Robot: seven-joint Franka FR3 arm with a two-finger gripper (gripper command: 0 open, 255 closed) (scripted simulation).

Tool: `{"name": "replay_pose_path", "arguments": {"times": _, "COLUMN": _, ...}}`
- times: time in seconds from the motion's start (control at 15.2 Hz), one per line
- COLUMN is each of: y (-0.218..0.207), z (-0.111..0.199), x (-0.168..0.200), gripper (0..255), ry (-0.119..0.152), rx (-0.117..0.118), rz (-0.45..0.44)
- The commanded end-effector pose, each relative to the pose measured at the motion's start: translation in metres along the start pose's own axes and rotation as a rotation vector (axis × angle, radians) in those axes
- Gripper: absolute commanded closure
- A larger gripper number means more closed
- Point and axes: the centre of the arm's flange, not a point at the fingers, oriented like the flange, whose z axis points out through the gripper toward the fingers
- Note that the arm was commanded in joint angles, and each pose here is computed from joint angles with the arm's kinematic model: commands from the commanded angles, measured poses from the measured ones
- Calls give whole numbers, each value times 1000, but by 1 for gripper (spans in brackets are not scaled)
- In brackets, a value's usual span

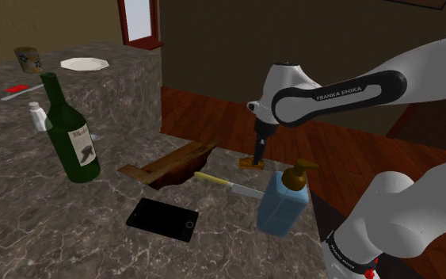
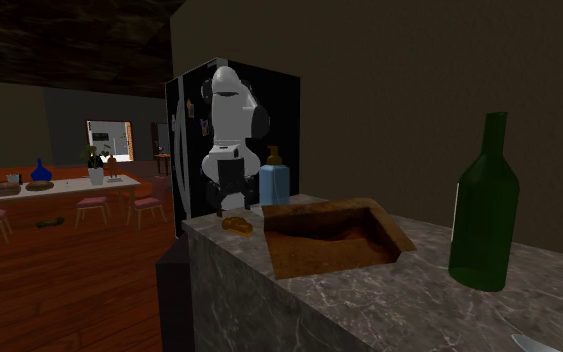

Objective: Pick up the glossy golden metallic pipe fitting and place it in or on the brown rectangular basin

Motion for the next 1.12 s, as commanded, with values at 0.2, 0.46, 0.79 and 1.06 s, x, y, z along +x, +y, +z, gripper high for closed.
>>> {"name": "replay_pose_path", "arguments": {"times": 0.2, "y": -1, "z": 28, "x": 3, "gripper": 0, "ry": 2, "rx": 0, "rz": -12}}
{"name": "replay_pose_path", "arguments": {"times": 0.46, "y": -1, "z": 36, "x": 3, "gripper": 0, "ry": 2, "rx": 0, "rz": -12}}
{"name": "replay_pose_path", "arguments": {"times": 0.79, "y": -1, "z": 36, "x": 3, "gripper": 0, "ry": 2, "rx": 0, "rz": -12}}
{"name": "replay_pose_path", "arguments": {"times": 1.06, "y": -1, "z": 36, "x": 3, "gripper": 255, "ry": 2, "rx": 0, "rz": -12}}
